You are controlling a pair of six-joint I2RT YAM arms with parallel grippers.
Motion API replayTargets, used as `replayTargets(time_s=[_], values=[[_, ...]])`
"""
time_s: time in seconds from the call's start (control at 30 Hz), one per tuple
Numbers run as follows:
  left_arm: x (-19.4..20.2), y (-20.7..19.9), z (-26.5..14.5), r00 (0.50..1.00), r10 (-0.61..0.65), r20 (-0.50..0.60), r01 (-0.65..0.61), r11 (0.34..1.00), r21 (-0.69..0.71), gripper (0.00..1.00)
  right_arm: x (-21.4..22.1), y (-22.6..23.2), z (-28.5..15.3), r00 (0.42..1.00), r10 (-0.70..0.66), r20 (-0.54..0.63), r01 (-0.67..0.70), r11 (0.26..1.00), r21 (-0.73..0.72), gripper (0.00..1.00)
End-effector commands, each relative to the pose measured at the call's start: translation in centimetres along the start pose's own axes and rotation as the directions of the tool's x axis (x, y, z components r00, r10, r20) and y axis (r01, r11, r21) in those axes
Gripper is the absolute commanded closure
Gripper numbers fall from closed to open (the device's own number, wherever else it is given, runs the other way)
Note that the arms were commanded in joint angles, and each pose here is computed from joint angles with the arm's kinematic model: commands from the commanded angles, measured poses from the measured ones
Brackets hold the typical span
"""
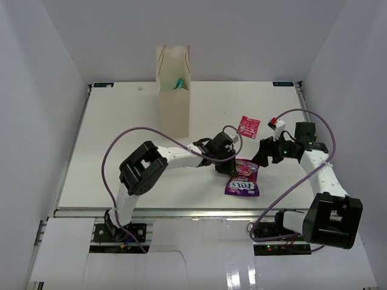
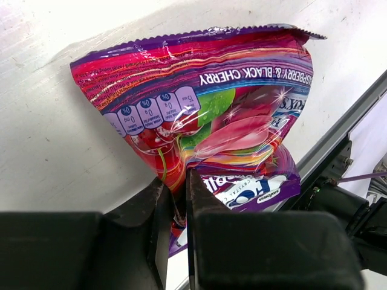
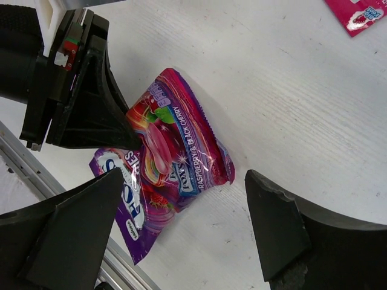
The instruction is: Place the snacks into the paper bag
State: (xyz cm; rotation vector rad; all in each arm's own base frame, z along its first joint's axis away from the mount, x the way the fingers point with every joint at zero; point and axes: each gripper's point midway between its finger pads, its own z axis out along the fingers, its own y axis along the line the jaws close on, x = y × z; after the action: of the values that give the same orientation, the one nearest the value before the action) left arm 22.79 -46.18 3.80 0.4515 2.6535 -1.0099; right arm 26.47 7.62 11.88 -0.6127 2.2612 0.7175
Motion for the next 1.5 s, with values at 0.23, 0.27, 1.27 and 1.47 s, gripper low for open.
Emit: replayTargets(time_s=[0.23,0.27,1.27,1.47], values=[[-4.0,-1.8,-9.2,0.967,0.068,0.244,-0.066,0.998,-0.02,1.0,-2.6,0.0,-0.9,0.996,-0.051,0.071,0.052,0.999,-0.006,0.13],[-4.6,-2.3,-11.4,0.953,0.077,0.292,-0.076,0.997,-0.016,1.0,-2.6,0.0,-0.9,0.996,-0.053,0.073,0.053,0.999,-0.005,0.13],[-29.3,-0.8,-50.1,0.277,0.373,0.885,0.114,0.902,-0.416,1.0,-3.3,-0.7,-0.7,0.995,-0.043,0.09,0.044,0.999,-0.007,0.13],[-30.4,-1.2,-52.0,0.22,0.417,0.882,0.128,0.884,-0.45,1.0,-3.3,-0.9,-0.5,0.995,-0.038,0.089,0.039,0.999,-0.01,0.13]])
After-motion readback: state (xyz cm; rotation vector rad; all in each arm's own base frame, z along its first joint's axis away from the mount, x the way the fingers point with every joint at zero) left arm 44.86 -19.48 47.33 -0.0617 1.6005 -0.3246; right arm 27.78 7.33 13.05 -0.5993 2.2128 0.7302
